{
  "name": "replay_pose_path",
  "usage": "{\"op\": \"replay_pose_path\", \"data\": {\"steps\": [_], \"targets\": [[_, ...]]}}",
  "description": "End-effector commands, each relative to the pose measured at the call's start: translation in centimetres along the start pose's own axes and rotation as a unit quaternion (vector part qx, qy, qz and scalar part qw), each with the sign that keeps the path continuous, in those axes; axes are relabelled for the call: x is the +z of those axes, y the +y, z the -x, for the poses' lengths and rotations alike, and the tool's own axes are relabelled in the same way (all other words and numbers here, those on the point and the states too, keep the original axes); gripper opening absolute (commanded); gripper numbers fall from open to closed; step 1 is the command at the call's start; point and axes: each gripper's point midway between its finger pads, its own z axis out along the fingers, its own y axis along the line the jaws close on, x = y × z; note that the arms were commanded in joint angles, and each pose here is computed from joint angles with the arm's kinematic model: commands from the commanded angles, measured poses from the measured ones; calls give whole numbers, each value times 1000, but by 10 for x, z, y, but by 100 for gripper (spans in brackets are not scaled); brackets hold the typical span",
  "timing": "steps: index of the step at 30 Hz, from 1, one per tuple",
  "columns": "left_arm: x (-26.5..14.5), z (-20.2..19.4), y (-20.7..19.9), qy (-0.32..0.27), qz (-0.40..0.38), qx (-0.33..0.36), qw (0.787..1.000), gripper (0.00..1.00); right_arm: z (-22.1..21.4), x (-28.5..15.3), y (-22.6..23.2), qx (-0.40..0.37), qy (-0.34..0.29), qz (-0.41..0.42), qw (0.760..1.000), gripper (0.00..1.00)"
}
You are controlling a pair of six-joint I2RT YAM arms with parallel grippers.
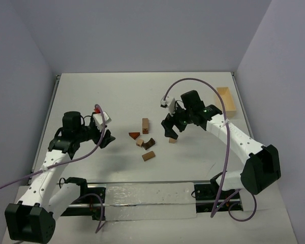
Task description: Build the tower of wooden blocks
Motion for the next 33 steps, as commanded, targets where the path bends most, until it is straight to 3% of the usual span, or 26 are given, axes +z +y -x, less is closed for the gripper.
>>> {"op": "replay_pose_path", "data": {"steps": [1, 8, 17, 24, 28, 33], "targets": [[11, -1, -18, 26, -44, 83, 995, 74, 27, -6, -1, 29, -70, 7, 997, 100], [26, -8, -48, 66, -152, 204, 965, 62, 26, -10, -13, 67, -97, -10, 993, 99], [53, -4, -59, 84, -207, 257, 940, 57, 9, -15, -24, 93, -96, -35, 990, 98], [70, 6, -115, 115, -246, 229, 935, 52, 1, -17, -33, 111, -89, -44, 989, 98], [71, -7, -156, 165, -251, 210, 931, 55, -1, -19, -36, 120, -91, -46, 988, 97], [81, -20, -178, 226, -262, 159, 925, 54, -2, -20, -36, 126, -96, -47, 986, 97]]}}
